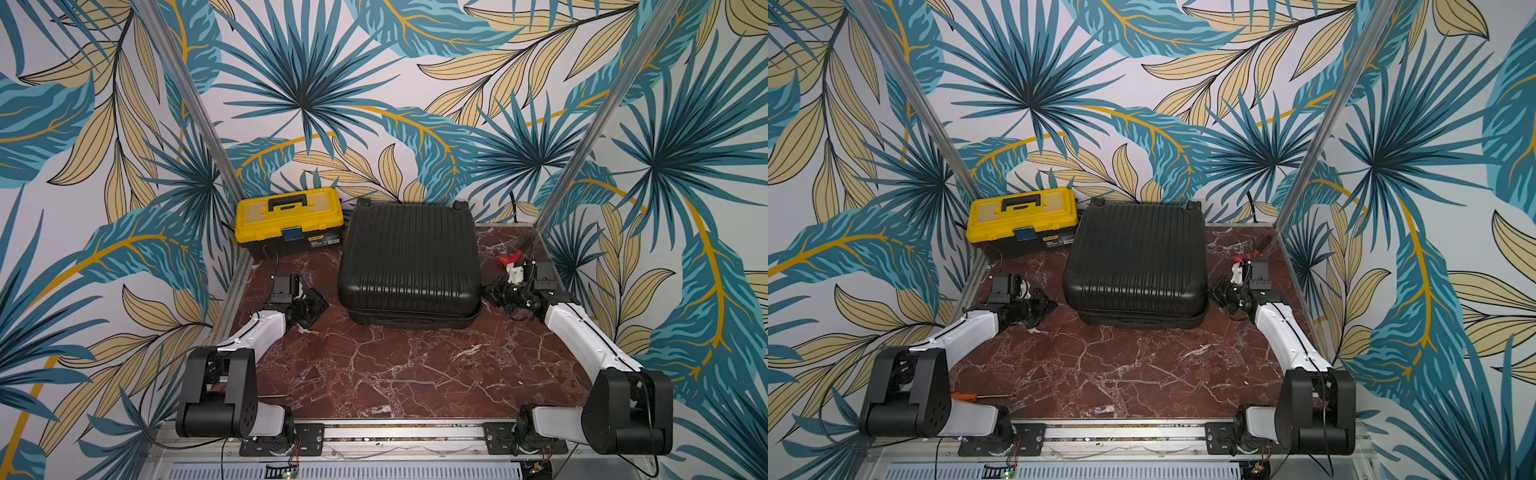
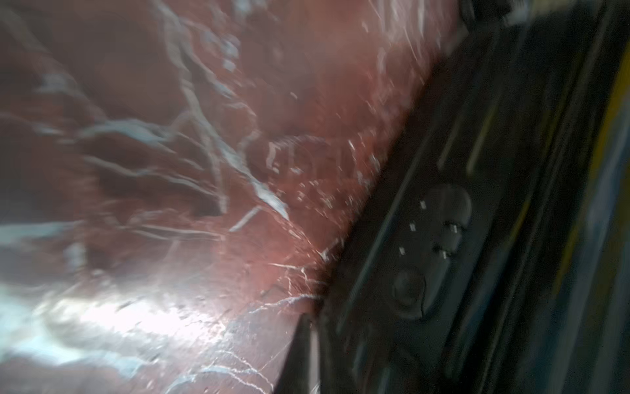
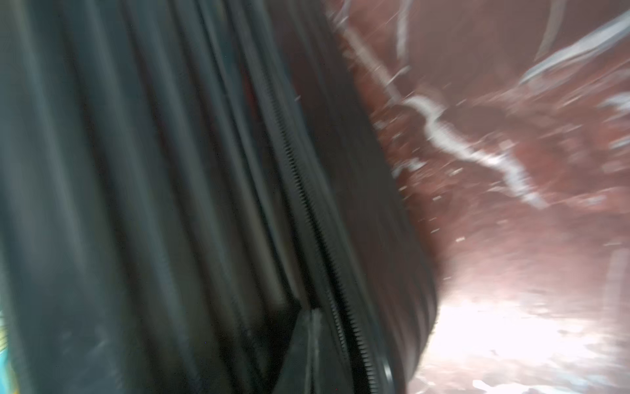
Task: Open the suitcase zippers
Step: Open the suitcase at the center of the board.
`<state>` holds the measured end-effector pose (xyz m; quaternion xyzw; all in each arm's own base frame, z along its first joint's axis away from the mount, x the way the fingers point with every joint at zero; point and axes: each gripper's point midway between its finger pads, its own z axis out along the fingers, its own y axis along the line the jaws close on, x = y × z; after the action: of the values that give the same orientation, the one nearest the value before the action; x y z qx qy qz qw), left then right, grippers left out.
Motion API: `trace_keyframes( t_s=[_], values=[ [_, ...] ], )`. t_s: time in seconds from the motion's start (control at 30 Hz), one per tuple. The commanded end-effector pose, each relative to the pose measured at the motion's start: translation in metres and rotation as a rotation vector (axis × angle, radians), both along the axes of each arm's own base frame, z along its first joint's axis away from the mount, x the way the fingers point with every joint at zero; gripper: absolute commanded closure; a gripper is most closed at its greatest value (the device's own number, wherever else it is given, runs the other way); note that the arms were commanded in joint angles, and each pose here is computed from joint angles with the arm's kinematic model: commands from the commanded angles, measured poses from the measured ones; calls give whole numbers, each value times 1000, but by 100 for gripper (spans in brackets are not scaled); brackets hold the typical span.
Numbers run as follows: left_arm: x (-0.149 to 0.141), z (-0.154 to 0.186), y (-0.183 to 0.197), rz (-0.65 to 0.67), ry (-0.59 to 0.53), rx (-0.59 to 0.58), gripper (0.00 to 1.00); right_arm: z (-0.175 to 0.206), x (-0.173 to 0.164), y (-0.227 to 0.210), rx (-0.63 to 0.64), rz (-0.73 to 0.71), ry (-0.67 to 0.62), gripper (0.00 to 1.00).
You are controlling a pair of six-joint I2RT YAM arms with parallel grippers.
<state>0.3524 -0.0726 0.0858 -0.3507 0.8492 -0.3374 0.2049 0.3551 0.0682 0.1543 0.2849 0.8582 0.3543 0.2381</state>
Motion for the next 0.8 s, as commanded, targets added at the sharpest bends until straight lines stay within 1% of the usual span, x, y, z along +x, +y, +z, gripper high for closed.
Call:
trace_keyframes(
  t_s=[0.0,0.1,0.27,0.43,0.53,0.77],
  values=[
    [19,36,-16,-65,-188,-102,100,12,-10,29,156,103,-31,100],
    [18,37,-23,-75,-218,-159,100,12,-9,28,136,107,-39,100],
    [15,32,-30,-75,-221,-242,100,9,-8,27,130,109,-32,100],
    [13,27,-32,-38,-244,-315,100,9,-6,28,139,109,-31,100],
    [16,40,-34,-28,-307,-369,100,13,-8,28,139,110,-39,100],
    [21,84,-32,-20,-442,-345,100,27,-14,27,131,99,-72,100]
  ],
)
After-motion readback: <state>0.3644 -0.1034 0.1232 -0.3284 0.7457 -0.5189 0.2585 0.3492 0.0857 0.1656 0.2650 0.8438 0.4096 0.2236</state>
